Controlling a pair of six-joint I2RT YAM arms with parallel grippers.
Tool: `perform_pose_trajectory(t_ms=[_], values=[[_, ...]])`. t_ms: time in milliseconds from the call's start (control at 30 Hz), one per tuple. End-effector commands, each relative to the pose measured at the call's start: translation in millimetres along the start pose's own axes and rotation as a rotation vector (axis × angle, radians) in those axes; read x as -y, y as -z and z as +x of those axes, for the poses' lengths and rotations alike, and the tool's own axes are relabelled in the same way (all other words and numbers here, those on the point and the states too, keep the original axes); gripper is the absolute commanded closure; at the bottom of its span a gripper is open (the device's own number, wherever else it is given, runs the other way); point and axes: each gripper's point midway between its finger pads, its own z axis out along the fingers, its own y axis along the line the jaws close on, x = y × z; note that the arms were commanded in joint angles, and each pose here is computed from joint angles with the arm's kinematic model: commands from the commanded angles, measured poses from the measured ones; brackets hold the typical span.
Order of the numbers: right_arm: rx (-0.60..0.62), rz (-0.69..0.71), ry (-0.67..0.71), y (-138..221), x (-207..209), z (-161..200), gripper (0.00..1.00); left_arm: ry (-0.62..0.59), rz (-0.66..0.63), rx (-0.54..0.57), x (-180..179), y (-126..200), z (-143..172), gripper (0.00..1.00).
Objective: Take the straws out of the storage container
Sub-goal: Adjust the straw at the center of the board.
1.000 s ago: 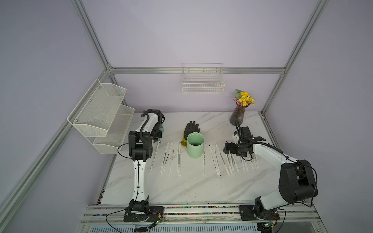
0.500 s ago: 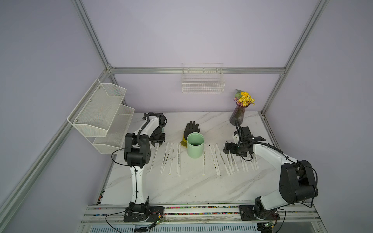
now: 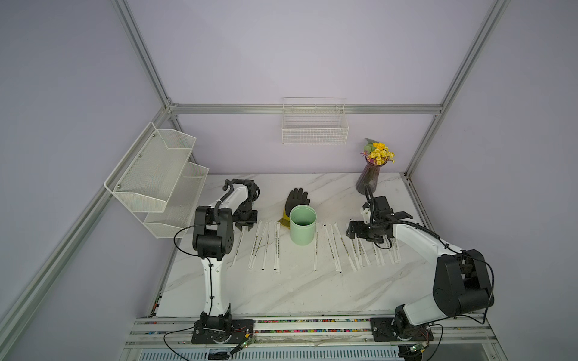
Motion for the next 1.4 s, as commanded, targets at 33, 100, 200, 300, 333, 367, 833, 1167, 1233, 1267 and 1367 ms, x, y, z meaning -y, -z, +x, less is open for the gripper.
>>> perform_pose_trajectory(t_ms=[33, 100, 200, 300, 333, 367, 833, 1167, 1233, 1267, 1367], values=[[-0.009, 0.000, 0.000, -0.7, 1.7, 3.3, 0.03, 0.031, -0.007, -0.002, -5.4, -7.1, -1.3, 0.67], [-0.013, 0.003, -0.002, -2.5, 2.6, 3.5, 0.03, 0.039, -0.008, -0.004, -8.0, -9.7, -0.9, 0.67], [-0.024, 0.006, -0.006, -5.4, 3.7, 5.2, 0.03, 0.043, -0.006, -0.006, -10.1, -10.7, -1.0, 0.67], [-0.022, 0.006, -0.006, -5.6, 3.9, 4.8, 0.03, 0.044, -0.005, -0.014, -9.9, -13.2, 0.0, 0.69], [-0.023, 0.006, -0.005, -5.7, 3.6, 5.1, 0.03, 0.045, -0.004, -0.019, -9.6, -14.6, 0.8, 0.70], [-0.023, 0.006, -0.007, -5.6, 3.9, 5.2, 0.03, 0.044, -0.002, -0.021, -9.2, -15.3, 1.5, 0.70], [-0.030, 0.005, -0.001, -6.4, 4.3, 7.2, 0.03, 0.060, 0.018, -0.025, -5.4, -10.5, 15.3, 0.86], [-0.024, -0.003, 0.004, -1.4, 2.4, 8.9, 0.03, 0.044, 0.020, -0.026, 4.4, -8.7, 29.3, 0.86], [-0.022, -0.002, 0.002, 0.0, 2.6, 9.2, 0.03, 0.047, 0.022, -0.027, 4.7, -10.1, 30.2, 0.85], [-0.021, -0.003, 0.004, 0.6, 2.3, 9.1, 0.03, 0.047, 0.022, -0.027, 4.6, -9.9, 30.5, 0.83], [-0.020, -0.005, 0.004, 1.2, 1.8, 9.6, 0.03, 0.048, 0.020, -0.016, 3.8, -6.8, 28.4, 0.73]])
